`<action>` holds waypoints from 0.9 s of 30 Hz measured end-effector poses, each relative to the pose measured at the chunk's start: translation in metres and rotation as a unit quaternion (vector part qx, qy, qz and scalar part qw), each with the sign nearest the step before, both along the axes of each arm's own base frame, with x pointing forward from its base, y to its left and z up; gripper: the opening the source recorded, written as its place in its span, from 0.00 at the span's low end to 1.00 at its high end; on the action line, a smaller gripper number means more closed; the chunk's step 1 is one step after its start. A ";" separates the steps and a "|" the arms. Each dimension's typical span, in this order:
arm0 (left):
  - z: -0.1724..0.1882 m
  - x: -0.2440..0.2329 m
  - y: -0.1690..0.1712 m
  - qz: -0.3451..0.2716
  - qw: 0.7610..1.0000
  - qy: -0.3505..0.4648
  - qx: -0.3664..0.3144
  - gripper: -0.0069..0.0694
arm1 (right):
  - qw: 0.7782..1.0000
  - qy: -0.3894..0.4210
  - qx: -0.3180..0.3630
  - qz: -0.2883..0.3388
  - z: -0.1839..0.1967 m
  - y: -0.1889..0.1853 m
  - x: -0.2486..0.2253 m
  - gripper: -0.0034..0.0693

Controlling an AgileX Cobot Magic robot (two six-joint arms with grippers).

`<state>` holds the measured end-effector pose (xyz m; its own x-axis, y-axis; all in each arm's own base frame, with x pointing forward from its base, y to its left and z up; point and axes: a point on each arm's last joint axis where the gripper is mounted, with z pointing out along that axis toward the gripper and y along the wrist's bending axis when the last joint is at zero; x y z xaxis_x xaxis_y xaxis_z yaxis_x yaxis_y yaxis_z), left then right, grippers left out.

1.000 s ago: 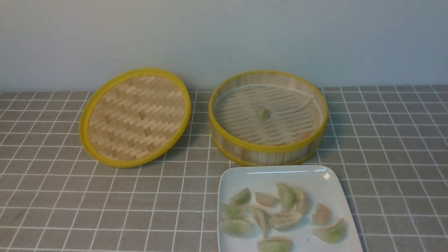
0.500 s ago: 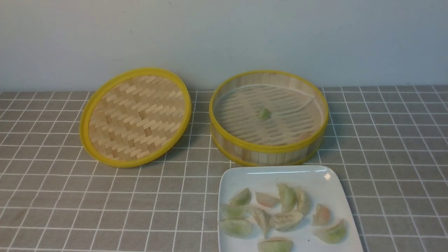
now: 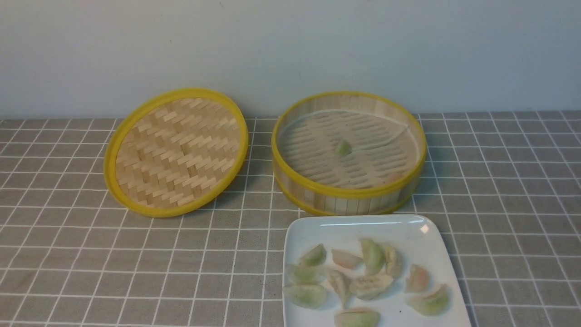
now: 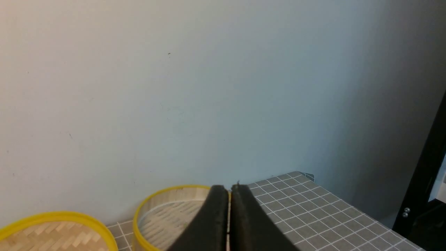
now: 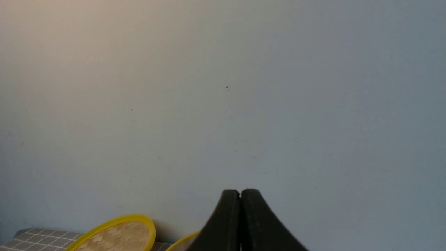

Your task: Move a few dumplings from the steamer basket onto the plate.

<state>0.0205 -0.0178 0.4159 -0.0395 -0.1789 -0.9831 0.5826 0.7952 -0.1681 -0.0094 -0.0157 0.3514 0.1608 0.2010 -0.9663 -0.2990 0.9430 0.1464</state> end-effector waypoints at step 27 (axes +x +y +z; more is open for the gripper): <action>-0.245 0.032 0.016 0.280 0.937 0.155 0.138 0.08 | 1.000 0.000 0.000 0.000 0.000 0.000 0.000 0.03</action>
<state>0.0521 -0.0022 0.1713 -0.3073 0.0017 -0.9516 0.0186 0.9998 -0.0043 -0.0094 -0.0157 0.3515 0.1615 0.2012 -0.9661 -0.2993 0.9429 0.1463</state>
